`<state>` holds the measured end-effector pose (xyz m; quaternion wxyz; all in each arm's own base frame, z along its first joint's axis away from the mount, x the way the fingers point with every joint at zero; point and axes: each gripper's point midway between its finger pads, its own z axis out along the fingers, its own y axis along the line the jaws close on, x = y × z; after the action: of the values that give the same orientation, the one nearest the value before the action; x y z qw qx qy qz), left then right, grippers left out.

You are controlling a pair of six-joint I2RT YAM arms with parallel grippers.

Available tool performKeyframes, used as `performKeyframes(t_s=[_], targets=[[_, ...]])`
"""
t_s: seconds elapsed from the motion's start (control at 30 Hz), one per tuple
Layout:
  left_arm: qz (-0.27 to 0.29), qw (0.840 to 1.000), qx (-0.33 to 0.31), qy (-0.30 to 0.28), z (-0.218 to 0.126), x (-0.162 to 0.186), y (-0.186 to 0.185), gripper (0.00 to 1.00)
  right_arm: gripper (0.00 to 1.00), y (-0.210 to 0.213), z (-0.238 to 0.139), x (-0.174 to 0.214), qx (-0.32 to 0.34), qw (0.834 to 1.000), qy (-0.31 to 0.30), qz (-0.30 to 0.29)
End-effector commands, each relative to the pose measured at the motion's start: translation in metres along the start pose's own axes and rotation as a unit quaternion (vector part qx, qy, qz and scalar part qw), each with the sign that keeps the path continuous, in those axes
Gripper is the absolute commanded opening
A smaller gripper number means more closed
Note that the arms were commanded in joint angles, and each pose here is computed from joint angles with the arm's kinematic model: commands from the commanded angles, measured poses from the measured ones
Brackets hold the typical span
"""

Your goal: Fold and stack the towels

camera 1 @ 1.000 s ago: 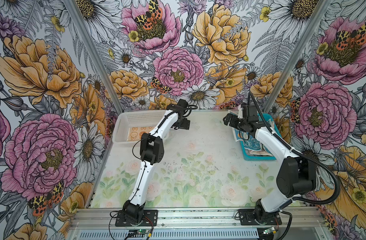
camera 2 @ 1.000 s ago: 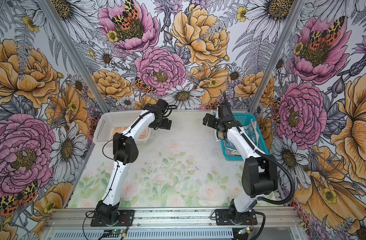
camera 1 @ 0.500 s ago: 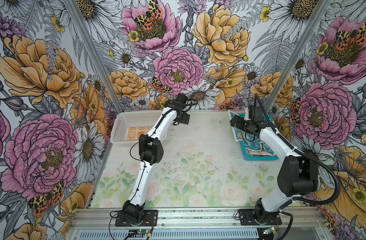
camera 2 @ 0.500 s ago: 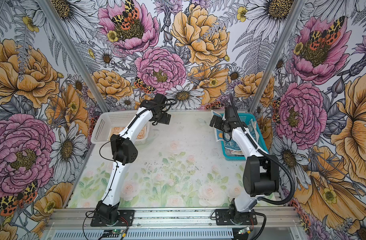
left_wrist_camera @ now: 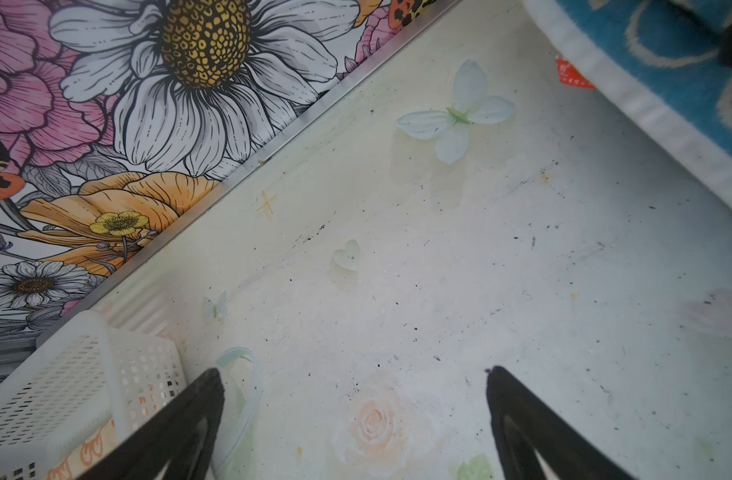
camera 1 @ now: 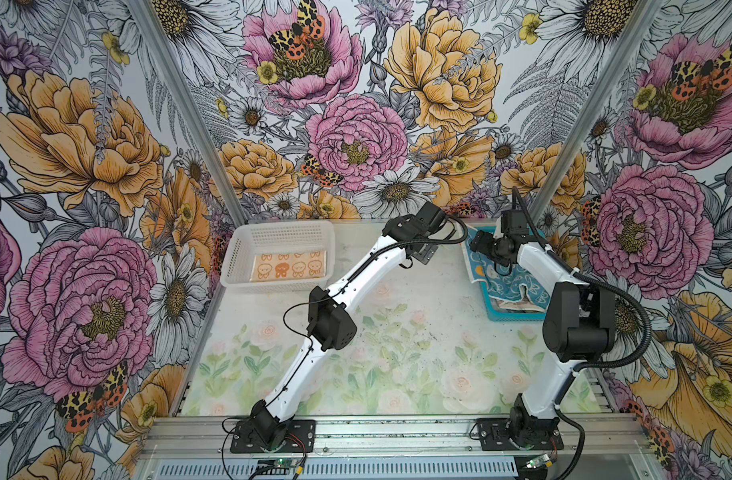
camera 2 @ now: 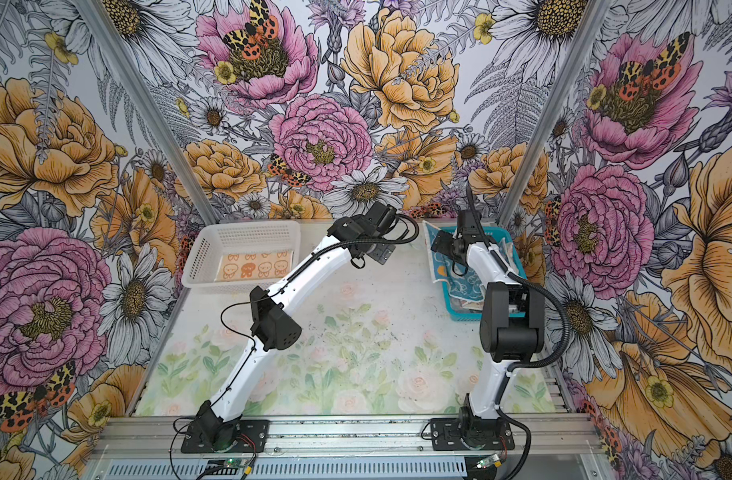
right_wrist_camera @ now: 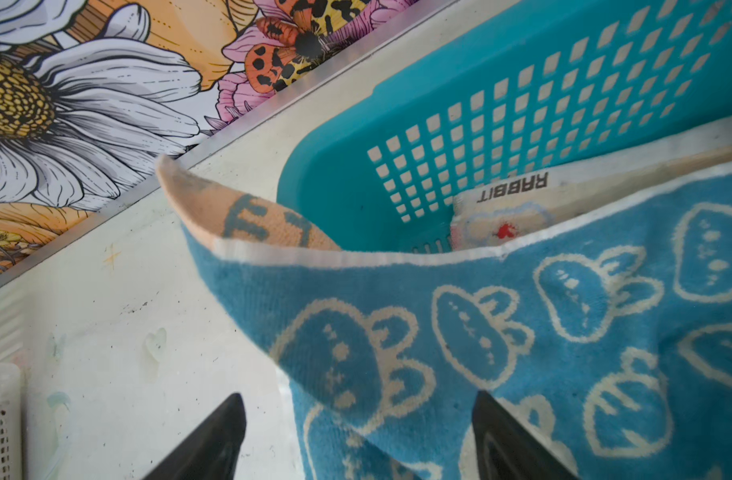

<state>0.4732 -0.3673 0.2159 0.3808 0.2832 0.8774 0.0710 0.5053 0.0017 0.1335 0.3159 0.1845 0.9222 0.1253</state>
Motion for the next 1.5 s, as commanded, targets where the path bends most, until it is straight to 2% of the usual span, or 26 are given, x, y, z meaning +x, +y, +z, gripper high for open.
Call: performKeyframes(t_s=[0.0,0.13,0.2,0.37,0.43,0.63,0.8,0.97,1.07,1.13,1.3,1.37,1.47], targets=[[-0.013,0.999,-0.04,-0.021,0.009,-0.011,0.023,0.99,0.75,0.009,0.005,-0.017,-0.007,1.0,-0.013,-0.008],[-0.03,0.997,-0.067,-0.031,0.01,-0.016,0.032,0.99,0.54,0.012,0.009,-0.022,-0.009,1.0,-0.017,-0.011],[-0.036,0.996,-0.075,-0.038,0.01,-0.019,0.036,0.99,0.38,0.013,0.009,-0.025,-0.009,1.0,-0.02,-0.013],[-0.046,0.995,-0.07,-0.049,0.006,-0.025,0.039,0.99,0.06,0.016,0.008,-0.029,-0.014,0.999,-0.023,-0.02],[-0.054,0.995,-0.059,-0.052,0.002,-0.027,0.037,0.99,0.01,0.021,0.003,-0.031,-0.022,0.999,-0.026,-0.021],[-0.091,0.992,-0.059,-0.062,-0.021,-0.031,0.05,0.99,0.0,0.054,-0.043,-0.04,-0.048,0.996,-0.05,-0.048],[-0.149,0.986,-0.046,-0.061,-0.052,-0.024,0.072,0.99,0.0,0.111,-0.104,-0.026,-0.093,0.989,-0.07,-0.093],[-0.203,0.976,-0.039,-0.062,-0.087,-0.004,0.098,0.99,0.0,0.18,-0.166,0.001,-0.16,0.974,-0.085,-0.139],[-0.255,0.964,-0.035,-0.071,-0.113,0.018,0.124,0.99,0.0,0.214,-0.204,0.017,-0.197,0.963,-0.095,-0.158],[-0.292,0.951,-0.023,-0.094,-0.142,0.031,0.147,0.99,0.0,0.233,-0.229,0.025,-0.221,0.955,-0.102,-0.168],[-0.353,0.925,-0.013,-0.137,-0.183,0.071,0.186,0.99,0.0,0.288,-0.292,0.044,-0.303,0.924,-0.114,-0.204],[-0.362,0.922,-0.019,-0.136,-0.188,0.083,0.194,0.99,0.0,0.293,-0.298,0.043,-0.311,0.922,-0.117,-0.198],[-0.371,0.92,-0.017,-0.127,-0.185,0.096,0.198,0.99,0.0,0.283,-0.267,0.038,-0.283,0.934,-0.102,-0.19]])
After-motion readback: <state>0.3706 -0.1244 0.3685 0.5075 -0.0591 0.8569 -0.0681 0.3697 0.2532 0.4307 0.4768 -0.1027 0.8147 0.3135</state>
